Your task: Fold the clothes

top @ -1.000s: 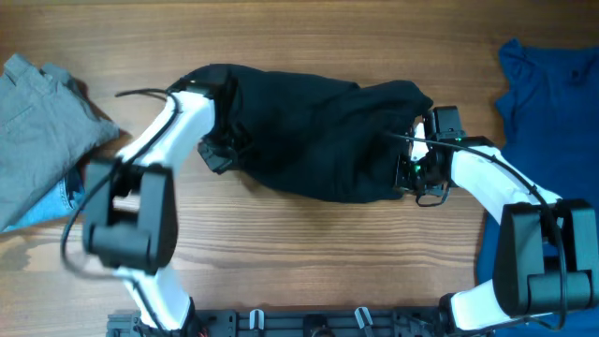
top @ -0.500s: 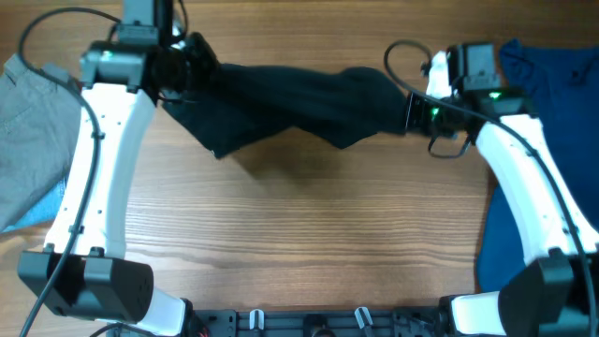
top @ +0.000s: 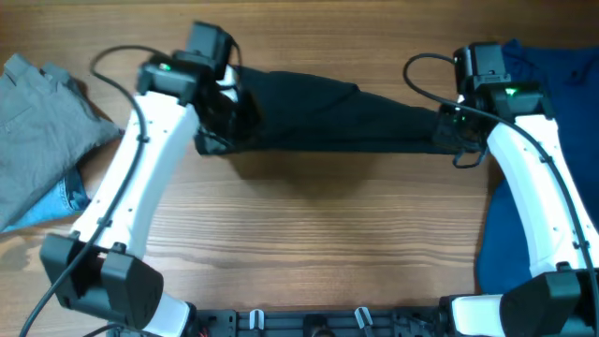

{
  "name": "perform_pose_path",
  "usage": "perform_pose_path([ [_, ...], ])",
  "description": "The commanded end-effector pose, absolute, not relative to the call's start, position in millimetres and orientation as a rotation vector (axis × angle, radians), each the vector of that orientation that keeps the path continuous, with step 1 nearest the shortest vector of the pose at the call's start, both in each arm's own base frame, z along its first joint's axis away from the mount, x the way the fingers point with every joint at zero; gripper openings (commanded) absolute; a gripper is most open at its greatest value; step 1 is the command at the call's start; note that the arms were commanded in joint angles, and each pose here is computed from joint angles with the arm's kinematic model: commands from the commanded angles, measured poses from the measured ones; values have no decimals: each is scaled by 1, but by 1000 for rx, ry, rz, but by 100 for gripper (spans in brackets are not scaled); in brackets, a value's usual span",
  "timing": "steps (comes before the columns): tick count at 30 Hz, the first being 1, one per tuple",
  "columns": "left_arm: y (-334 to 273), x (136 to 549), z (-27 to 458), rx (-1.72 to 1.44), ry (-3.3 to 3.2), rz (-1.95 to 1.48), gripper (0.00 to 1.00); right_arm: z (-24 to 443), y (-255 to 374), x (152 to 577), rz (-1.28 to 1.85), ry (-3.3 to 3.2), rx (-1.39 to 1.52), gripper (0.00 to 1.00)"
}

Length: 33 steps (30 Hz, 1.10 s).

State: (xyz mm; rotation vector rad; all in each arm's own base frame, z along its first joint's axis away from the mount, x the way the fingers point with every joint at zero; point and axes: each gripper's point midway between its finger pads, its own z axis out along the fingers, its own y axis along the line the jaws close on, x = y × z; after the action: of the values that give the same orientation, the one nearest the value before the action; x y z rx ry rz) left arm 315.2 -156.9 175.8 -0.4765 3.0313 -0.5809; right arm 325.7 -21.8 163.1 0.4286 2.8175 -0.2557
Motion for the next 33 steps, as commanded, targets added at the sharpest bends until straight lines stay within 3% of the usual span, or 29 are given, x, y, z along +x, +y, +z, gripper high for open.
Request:
perform_pose_path([
  [1, -175, 288, 163, -394, 3125, -627, 4, 172, -86, 317, -561, 2722, 626, 4],
  [3, -188, 274, 160, -350, 3173, -675, 11, 172, -96, 315, -571, 2721, 650, 4],
  [4, -193, 267, 160, -330, 3195, -684, 32, 172, -101, 314, -575, 2719, 661, 4],
  [5, -197, 260, 160, -309, 3214, -680, 62, 172, -104, 313, -578, 2718, 669, 4],
  [6, -200, 255, 159, -289, 3231, -671, 78, 172, -107, 312, -581, 2721, 668, 4],
  [9, -205, 247, 159, -245, 3251, -647, 98, 170, -106, 313, -534, 2733, 676, 4],
  [17, -191, 251, 137, -376, 3237, -467, 100, 167, -100, 314, -488, 2752, 652, 4],
  [21, -175, 280, 113, -497, 3124, -426, 100, 165, -93, 318, -423, 2763, 633, 4],
  [25, -141, 322, 103, -665, 2971, -469, 92, 165, -92, 318, -414, 2765, 632, 4],
  [33, -74, 355, 72, -952, 2866, -441, 96, 164, -88, 319, -382, 2771, 629, 4],
])
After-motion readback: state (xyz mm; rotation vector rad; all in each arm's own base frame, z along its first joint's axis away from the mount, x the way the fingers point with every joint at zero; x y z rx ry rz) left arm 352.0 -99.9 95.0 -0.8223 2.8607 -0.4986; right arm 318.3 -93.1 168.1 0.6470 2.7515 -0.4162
